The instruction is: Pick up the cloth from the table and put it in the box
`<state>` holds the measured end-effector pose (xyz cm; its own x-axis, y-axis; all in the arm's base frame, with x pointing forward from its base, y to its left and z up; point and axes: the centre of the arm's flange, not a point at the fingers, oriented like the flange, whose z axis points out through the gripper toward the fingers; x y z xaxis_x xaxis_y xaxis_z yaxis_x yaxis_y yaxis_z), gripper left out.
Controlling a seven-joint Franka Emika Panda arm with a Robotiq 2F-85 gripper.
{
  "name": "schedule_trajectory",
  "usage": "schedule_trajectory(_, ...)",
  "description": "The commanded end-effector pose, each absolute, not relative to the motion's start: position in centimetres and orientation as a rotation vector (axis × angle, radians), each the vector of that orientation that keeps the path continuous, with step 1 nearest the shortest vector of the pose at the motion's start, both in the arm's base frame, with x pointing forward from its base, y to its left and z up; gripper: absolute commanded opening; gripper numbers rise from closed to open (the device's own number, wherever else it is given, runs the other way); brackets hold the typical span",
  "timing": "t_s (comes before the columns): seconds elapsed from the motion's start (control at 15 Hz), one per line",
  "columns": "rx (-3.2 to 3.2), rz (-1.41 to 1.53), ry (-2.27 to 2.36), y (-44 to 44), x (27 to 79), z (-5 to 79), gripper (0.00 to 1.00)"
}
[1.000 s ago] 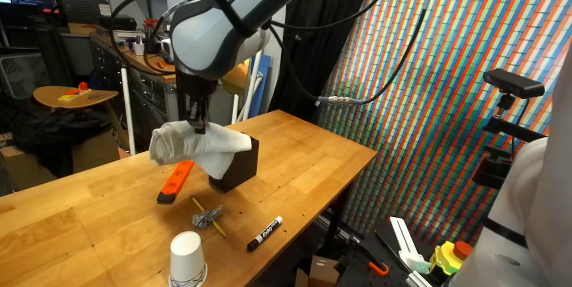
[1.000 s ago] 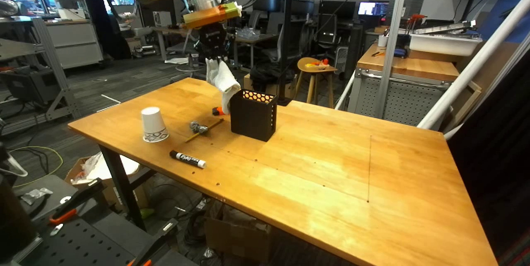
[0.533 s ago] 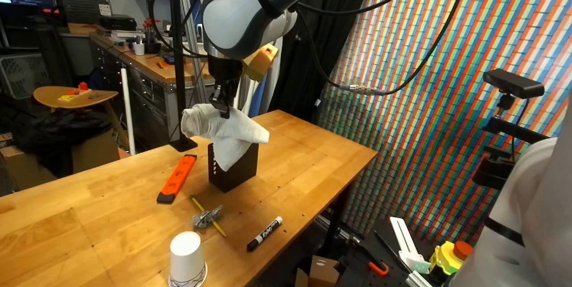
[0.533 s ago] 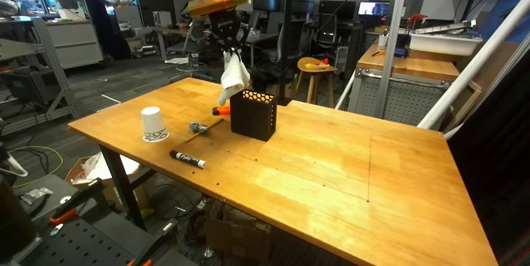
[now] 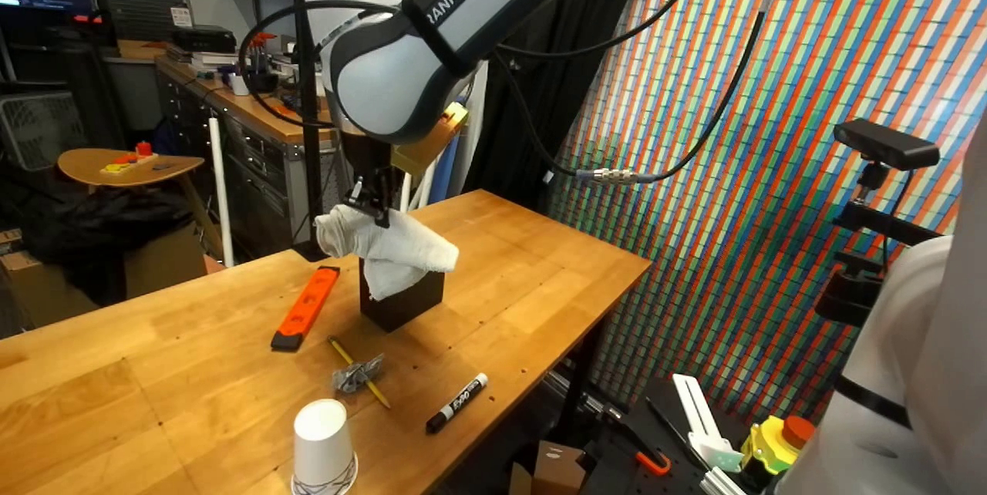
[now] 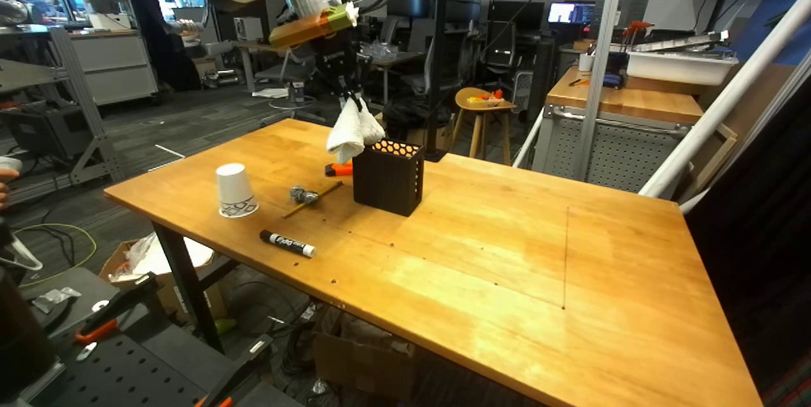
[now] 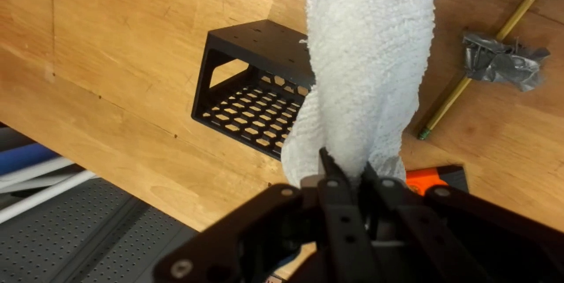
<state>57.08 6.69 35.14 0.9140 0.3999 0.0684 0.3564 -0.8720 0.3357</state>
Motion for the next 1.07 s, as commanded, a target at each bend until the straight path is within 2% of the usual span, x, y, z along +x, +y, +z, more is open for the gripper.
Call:
schedule_trajectory(0.0,2.714,0.214,0.478,5.3,58.8,34.1,0.06)
schedule_trajectory(0.4,2.741,0.190,0.398,1.0,60.5,31.7,0.07)
schedule_trajectory(1.0,2.827,0.136,0.440,2.0,61.4,24.6,0.07)
